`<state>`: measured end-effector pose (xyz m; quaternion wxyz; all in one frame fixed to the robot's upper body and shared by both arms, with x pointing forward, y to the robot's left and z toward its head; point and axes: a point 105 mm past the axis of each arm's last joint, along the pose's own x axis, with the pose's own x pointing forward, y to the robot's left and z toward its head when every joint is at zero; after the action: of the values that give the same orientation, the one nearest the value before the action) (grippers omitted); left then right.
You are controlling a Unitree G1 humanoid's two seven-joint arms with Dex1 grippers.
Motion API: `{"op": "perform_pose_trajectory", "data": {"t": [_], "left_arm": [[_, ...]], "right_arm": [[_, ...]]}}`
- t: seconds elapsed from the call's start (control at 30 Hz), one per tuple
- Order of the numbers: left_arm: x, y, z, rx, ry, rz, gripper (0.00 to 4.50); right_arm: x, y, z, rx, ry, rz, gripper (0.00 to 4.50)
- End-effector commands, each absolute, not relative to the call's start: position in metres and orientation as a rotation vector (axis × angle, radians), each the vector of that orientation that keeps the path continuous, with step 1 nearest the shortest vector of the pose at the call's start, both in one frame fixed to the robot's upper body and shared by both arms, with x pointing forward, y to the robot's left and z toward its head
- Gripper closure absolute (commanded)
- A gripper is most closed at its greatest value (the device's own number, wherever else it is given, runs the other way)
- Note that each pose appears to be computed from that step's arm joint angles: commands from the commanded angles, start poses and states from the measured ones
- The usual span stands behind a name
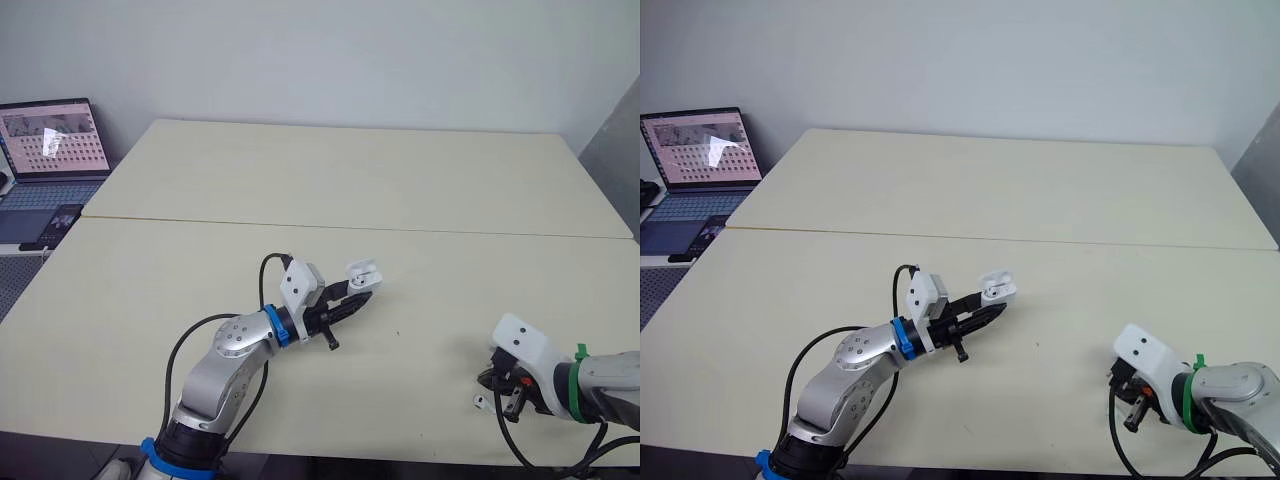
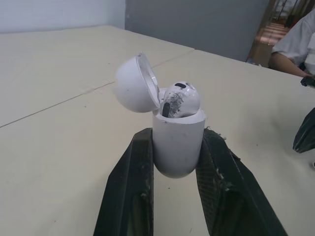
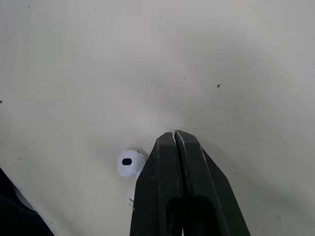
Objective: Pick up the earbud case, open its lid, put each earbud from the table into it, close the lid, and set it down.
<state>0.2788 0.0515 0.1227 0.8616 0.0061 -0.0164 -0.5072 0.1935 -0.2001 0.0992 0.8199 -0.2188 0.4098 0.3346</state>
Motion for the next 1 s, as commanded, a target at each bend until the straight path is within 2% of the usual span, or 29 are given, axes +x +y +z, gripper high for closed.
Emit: {"op": "perform_pose_trajectory", "data": {"t": [0.03, 0.23, 0.37, 0.67, 1.0], "left_arm": [[0.276, 0.049, 0.135, 0.026, -0.09, -1.076, 3.7], [0.276, 0.048, 0.136, 0.021, -0.089, -1.079, 3.7], [0.276, 0.047, 0.136, 0.021, -0.091, -1.084, 3.7], [0.278, 0.048, 0.133, 0.023, -0.088, -1.086, 3.7], [0.276, 0.05, 0.129, 0.028, -0.084, -1.084, 3.7]], "right_arm": [[0.191, -0.195, 0.114, -0.468, 0.829, 0.74, 4.47], [0.162, -0.184, 0.113, -0.41, 0.912, 0.862, 4.47], [0.15, -0.186, 0.101, -0.405, 0.979, 0.863, 4.47], [0.157, -0.196, 0.081, -0.423, 1.0, 0.771, 4.47], [0.163, -0.206, 0.078, -0.474, 0.999, 0.712, 4.47]]}}
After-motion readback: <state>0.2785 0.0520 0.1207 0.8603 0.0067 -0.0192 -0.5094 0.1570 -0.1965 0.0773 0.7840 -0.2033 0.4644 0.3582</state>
